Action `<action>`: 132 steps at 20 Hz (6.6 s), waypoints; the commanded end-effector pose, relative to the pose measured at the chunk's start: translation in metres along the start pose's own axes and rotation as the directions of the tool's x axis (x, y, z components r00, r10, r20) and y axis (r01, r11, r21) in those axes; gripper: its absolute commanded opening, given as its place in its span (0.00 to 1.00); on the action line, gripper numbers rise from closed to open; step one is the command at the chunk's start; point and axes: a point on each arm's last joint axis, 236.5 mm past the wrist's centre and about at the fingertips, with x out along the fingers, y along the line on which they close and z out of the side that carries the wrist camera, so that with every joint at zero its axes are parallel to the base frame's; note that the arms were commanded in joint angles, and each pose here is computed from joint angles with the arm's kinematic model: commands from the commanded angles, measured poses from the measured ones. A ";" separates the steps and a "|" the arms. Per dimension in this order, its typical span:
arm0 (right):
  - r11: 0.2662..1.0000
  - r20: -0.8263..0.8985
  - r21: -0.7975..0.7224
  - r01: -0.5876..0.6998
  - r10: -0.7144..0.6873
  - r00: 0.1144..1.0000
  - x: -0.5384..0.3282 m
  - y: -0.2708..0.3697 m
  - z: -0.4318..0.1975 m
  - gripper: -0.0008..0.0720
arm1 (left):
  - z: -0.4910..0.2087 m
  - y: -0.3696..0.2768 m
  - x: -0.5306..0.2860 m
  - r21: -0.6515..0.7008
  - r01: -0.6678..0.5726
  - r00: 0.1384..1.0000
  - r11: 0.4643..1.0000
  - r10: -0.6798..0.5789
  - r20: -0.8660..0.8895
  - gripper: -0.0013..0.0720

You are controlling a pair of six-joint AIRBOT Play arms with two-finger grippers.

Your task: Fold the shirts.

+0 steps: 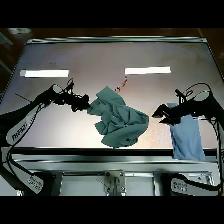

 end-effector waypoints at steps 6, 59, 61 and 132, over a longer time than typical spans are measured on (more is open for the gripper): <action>0.999 -0.002 -0.039 -0.003 0.003 1.000 0.059 0.024 -0.007 0.94 | 0.009 -0.024 -0.013 0.102 0.041 0.999 0.994 -0.042 0.001 0.07; 0.954 0.340 -0.297 -0.030 0.135 0.931 0.003 0.123 0.096 0.87 | -0.033 0.002 -0.220 0.321 -0.163 0.914 0.933 0.020 0.406 0.07; 0.952 0.207 -0.303 -0.040 0.106 0.973 -0.020 0.105 0.063 0.87 | -0.033 0.004 -0.218 0.319 -0.164 0.915 0.933 0.023 0.402 0.07; 0.952 0.676 -0.297 0.074 0.155 0.720 -0.179 0.195 0.121 0.09 | 0.008 0.070 -0.403 0.154 -0.658 0.649 0.737 0.451 0.613 0.07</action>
